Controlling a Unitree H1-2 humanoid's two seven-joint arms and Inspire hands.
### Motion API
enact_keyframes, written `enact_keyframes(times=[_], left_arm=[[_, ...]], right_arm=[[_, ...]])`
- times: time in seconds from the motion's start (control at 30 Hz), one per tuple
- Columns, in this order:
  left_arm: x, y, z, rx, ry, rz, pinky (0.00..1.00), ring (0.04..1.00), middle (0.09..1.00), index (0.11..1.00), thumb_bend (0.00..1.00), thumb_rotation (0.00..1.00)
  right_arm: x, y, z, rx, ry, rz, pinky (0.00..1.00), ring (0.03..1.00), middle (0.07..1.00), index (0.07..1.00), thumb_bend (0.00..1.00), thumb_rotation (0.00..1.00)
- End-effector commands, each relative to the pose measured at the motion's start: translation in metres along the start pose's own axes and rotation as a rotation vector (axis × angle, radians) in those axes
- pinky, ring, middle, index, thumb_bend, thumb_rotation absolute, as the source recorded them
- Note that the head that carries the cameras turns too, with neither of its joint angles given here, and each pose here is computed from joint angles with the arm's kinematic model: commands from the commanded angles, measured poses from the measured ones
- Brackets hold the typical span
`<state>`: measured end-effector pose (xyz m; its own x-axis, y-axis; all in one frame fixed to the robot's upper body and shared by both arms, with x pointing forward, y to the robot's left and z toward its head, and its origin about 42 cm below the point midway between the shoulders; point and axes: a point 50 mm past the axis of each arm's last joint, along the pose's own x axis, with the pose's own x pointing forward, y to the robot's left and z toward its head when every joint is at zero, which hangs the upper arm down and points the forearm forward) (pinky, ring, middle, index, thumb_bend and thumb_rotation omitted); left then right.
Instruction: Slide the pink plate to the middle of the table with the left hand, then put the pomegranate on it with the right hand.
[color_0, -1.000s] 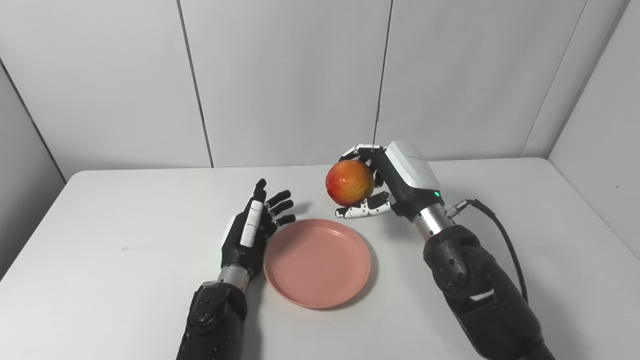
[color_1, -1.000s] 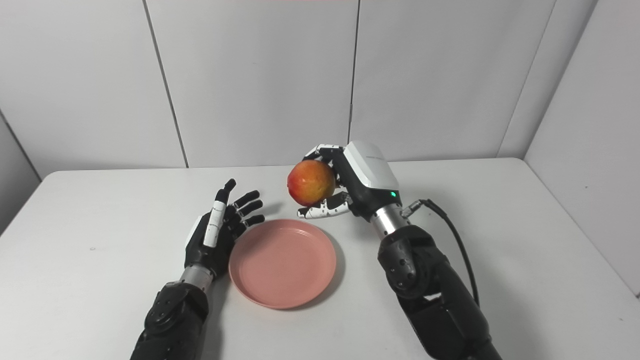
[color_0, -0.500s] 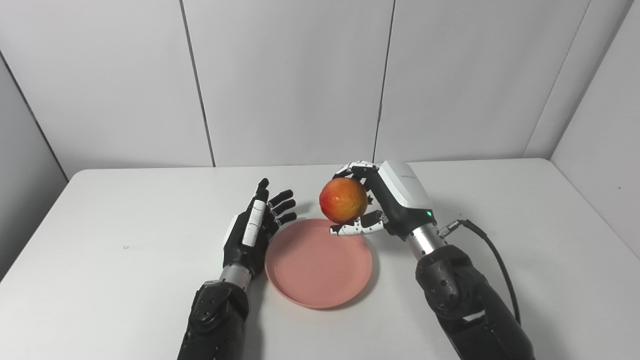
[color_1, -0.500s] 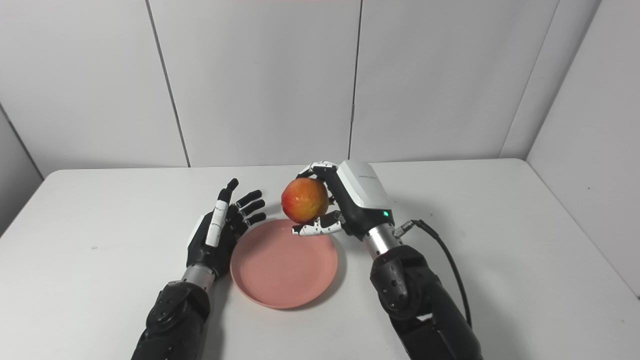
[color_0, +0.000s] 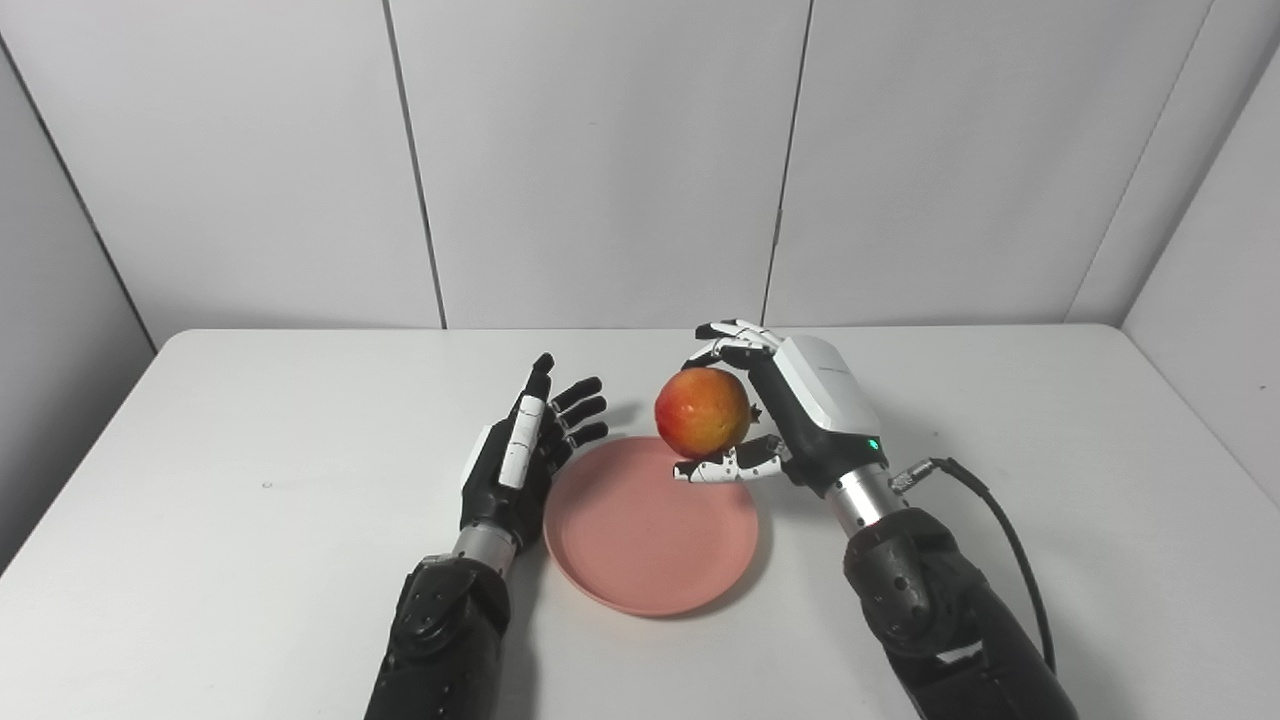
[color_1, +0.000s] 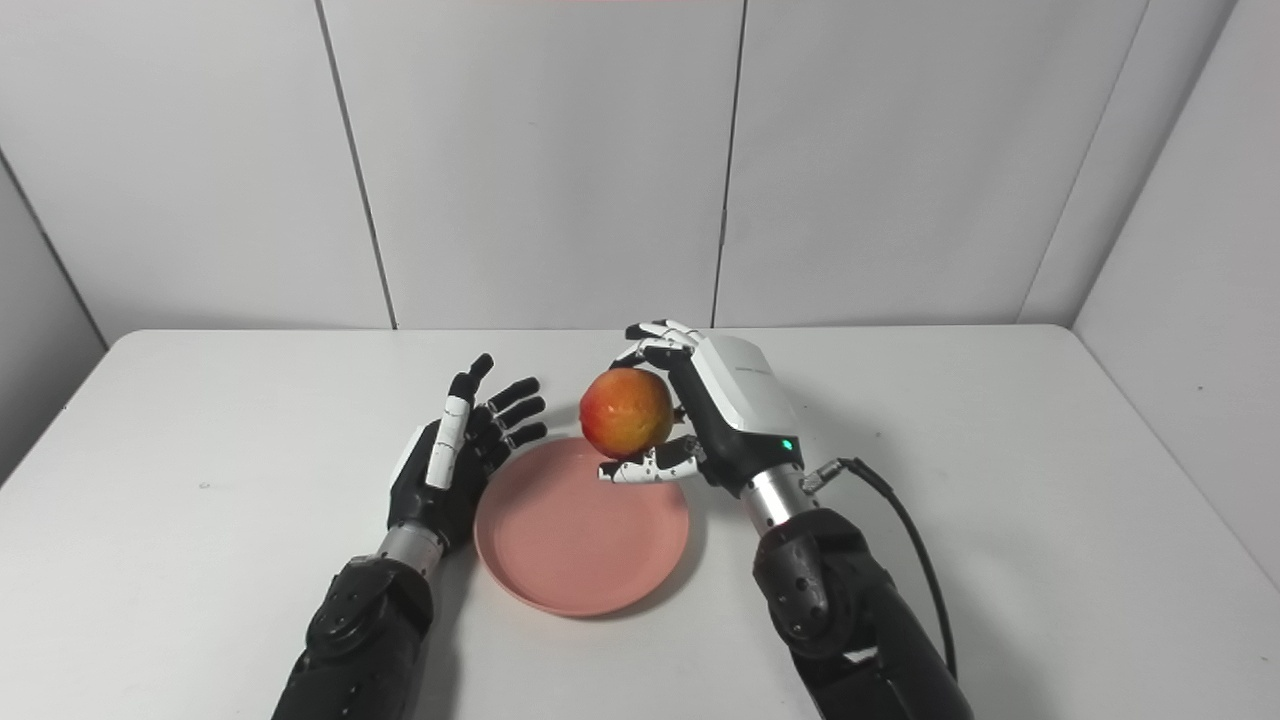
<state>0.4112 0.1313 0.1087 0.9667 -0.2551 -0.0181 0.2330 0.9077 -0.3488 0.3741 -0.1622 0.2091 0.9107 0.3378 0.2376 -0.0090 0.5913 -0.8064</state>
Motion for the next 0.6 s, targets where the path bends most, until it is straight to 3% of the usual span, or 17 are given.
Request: enact_keyframes(times=[0.0,0.47,0.57], left_arm=[[-0.002,-0.006,-0.016,-0.017,0.099,0.014,0.75,0.778,0.787,1.000,0.93,0.79],[-0.001,-0.013,-0.009,-0.038,0.091,-0.005,0.80,0.773,0.770,1.000,0.92,0.79],[-0.001,-0.014,-0.008,-0.041,0.091,-0.004,0.74,0.753,0.760,1.000,0.92,0.78]], right_arm=[[0.003,-0.010,0.015,0.023,-0.083,-0.049,0.91,0.894,0.824,0.492,0.52,0.16],[-0.018,0.010,0.018,0.053,-0.076,0.037,0.94,0.905,0.839,0.492,0.52,0.16],[-0.020,0.014,0.018,0.052,-0.082,0.052,0.94,0.902,0.836,0.492,0.52,0.16]])
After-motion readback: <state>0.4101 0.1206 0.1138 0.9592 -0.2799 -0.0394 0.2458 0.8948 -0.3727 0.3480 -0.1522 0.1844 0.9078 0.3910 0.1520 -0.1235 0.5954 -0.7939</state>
